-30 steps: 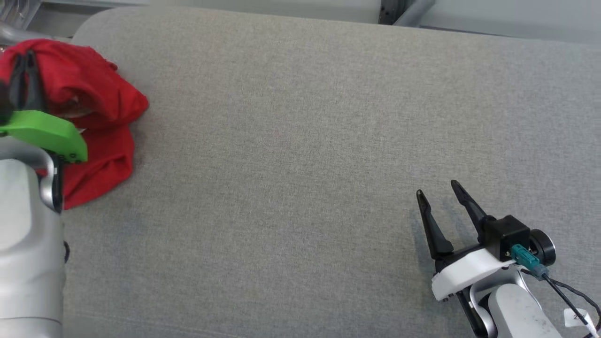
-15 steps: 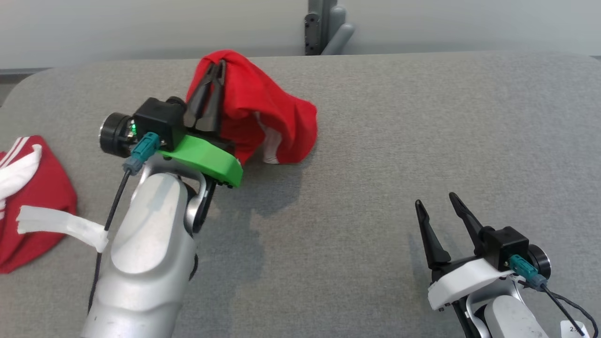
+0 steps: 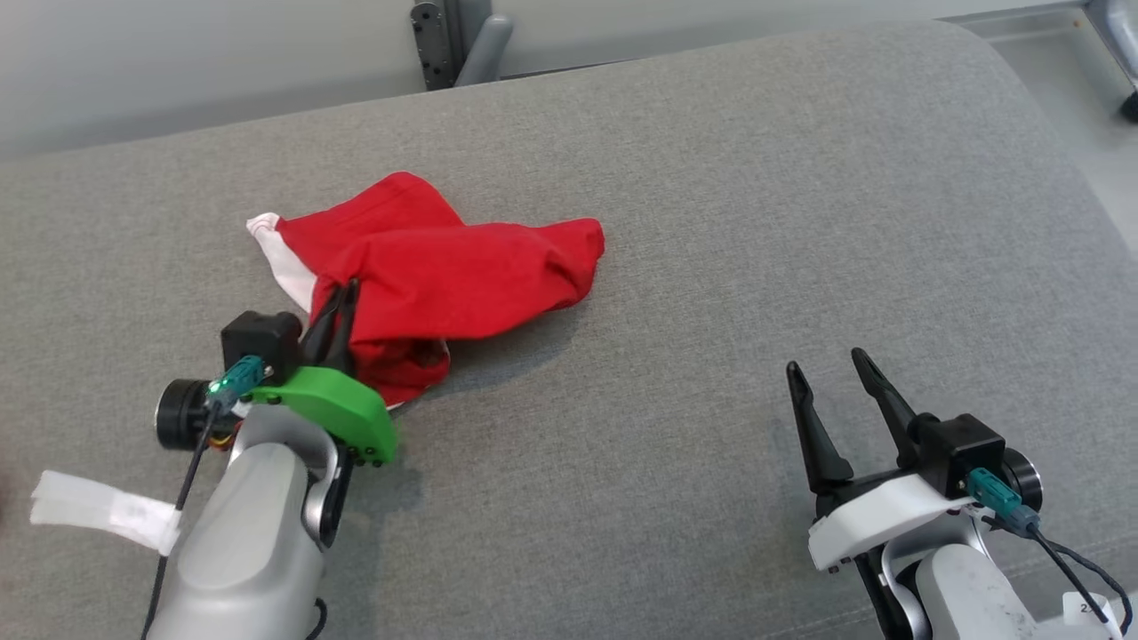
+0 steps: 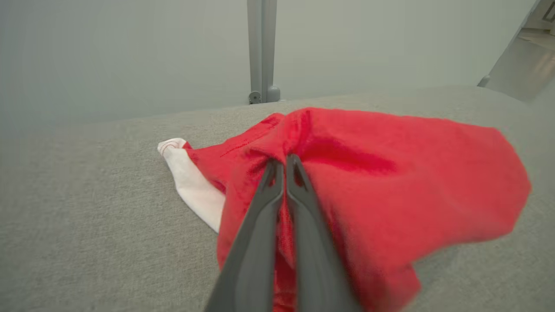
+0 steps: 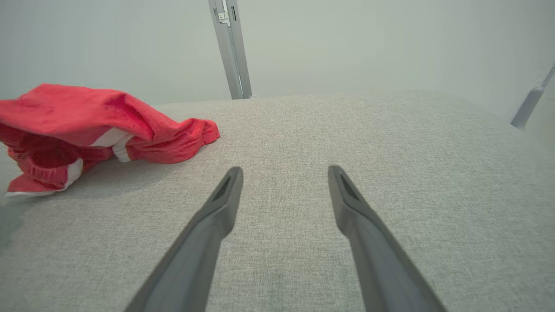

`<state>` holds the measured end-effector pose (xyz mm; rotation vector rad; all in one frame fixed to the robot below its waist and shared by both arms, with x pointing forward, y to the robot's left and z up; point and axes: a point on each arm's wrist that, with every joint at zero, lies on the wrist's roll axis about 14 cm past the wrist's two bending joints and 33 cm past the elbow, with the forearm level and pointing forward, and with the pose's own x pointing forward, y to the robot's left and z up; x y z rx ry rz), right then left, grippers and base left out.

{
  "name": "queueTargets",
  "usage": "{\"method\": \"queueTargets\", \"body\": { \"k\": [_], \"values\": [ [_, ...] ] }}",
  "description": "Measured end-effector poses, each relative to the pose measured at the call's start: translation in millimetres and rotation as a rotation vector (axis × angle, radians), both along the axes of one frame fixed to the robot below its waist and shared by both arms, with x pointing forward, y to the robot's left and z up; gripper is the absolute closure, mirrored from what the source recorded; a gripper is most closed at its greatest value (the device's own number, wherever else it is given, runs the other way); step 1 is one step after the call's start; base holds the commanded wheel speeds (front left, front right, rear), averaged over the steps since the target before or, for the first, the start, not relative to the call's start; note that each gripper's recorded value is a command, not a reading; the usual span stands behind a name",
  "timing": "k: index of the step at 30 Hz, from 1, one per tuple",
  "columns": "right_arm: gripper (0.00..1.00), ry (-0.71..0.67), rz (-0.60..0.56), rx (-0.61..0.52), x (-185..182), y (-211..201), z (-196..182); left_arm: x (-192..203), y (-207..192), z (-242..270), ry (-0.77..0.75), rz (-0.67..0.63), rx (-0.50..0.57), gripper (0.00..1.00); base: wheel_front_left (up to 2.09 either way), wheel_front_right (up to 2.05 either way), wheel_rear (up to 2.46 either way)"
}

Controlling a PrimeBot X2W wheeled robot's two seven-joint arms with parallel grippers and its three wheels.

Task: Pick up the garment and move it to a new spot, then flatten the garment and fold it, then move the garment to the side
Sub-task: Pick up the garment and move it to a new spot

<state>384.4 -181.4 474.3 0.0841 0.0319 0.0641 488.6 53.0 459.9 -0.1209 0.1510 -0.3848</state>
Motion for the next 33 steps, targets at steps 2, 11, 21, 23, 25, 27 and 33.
{"method": "queueTargets", "body": {
  "k": [2, 11, 21, 23, 25, 27, 33],
  "values": [
    [0.00, 0.003, -0.017, -0.003, -2, -6, -1, 0, 9, -15, 0.032, 0.032, 0.023, 0.00, 0.00, 0.00, 0.00],
    [0.00, -0.007, -0.043, -0.003, -15, -13, 4, -21, 37, -13, 0.001, 0.134, 0.026, 0.00, 0.00, 0.00, 0.00],
    [0.00, -0.066, 0.017, 0.002, -30, 8, 22, -77, 73, 18, -0.101, 0.250, -0.007, 0.00, 0.00, 0.00, 0.00],
    [0.00, -0.075, 0.027, 0.004, -31, 12, 25, -87, 80, 20, -0.111, 0.265, -0.003, 0.00, 0.00, 0.00, 0.00],
    [0.00, -0.083, 0.043, 0.004, -30, 17, 27, -96, 85, 21, -0.118, 0.274, 0.004, 0.00, 0.00, 0.00, 0.00],
    [0.00, -0.085, 0.053, 0.006, -31, 21, 27, -106, 93, 19, -0.115, 0.294, 0.015, 0.00, 0.00, 0.00, 0.00],
    [0.00, -0.087, 0.083, 0.010, -33, 31, 27, -133, 115, 13, -0.101, 0.353, 0.028, 0.00, 0.00, 0.00, 0.00]
  ]
}}
